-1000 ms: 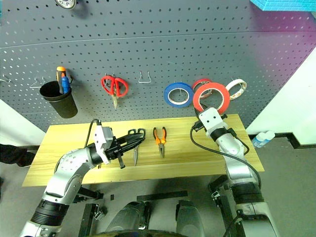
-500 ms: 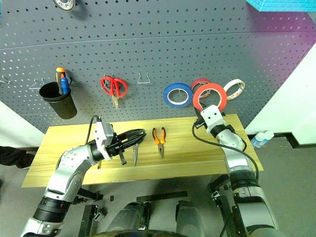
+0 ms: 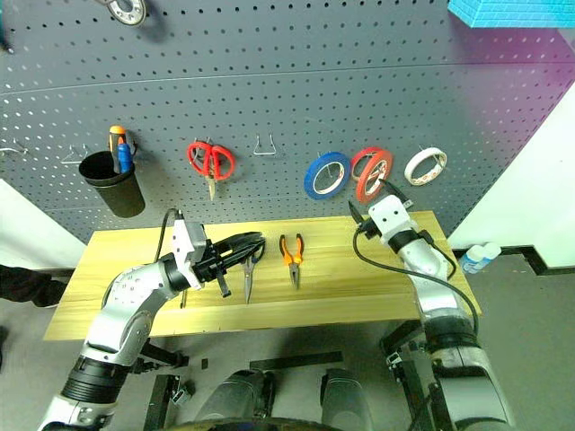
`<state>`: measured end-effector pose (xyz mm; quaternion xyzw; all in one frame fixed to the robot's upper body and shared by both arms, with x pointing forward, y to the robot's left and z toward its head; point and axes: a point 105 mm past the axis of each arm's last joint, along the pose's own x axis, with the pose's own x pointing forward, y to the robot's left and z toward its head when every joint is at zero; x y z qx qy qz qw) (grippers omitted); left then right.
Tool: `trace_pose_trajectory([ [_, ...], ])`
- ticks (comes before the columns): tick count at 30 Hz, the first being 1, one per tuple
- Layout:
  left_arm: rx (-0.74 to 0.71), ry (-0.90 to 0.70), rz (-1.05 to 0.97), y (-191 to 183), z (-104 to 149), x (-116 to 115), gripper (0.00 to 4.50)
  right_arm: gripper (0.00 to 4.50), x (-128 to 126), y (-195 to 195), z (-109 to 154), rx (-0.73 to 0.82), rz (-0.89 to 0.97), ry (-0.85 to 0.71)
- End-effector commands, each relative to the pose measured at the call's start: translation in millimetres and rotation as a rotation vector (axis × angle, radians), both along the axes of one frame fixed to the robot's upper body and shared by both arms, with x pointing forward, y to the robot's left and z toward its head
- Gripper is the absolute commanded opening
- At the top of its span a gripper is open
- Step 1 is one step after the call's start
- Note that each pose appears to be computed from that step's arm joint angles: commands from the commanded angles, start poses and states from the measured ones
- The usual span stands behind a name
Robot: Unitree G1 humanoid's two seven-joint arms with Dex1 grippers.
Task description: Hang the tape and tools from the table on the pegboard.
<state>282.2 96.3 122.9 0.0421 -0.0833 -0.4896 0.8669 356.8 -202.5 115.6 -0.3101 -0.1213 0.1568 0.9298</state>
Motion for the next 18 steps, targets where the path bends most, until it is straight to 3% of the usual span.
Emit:
trace_pose_trajectory([
  [1,0.005,-0.006,0.049,8,3,6,0.64,4.21,-18,-1,25,-0.055,0.027,-0.084],
  [5,0.048,0.061,0.122,15,-13,14,0.64,4.21,-42,5,23,-0.058,0.104,-0.006],
  [12,0.101,0.114,0.234,30,-37,25,0.64,4.21,-80,47,-14,0.035,0.31,0.295],
  [18,0.147,0.126,0.246,44,-48,26,0.64,4.21,-71,73,-53,0.134,0.258,0.511],
])
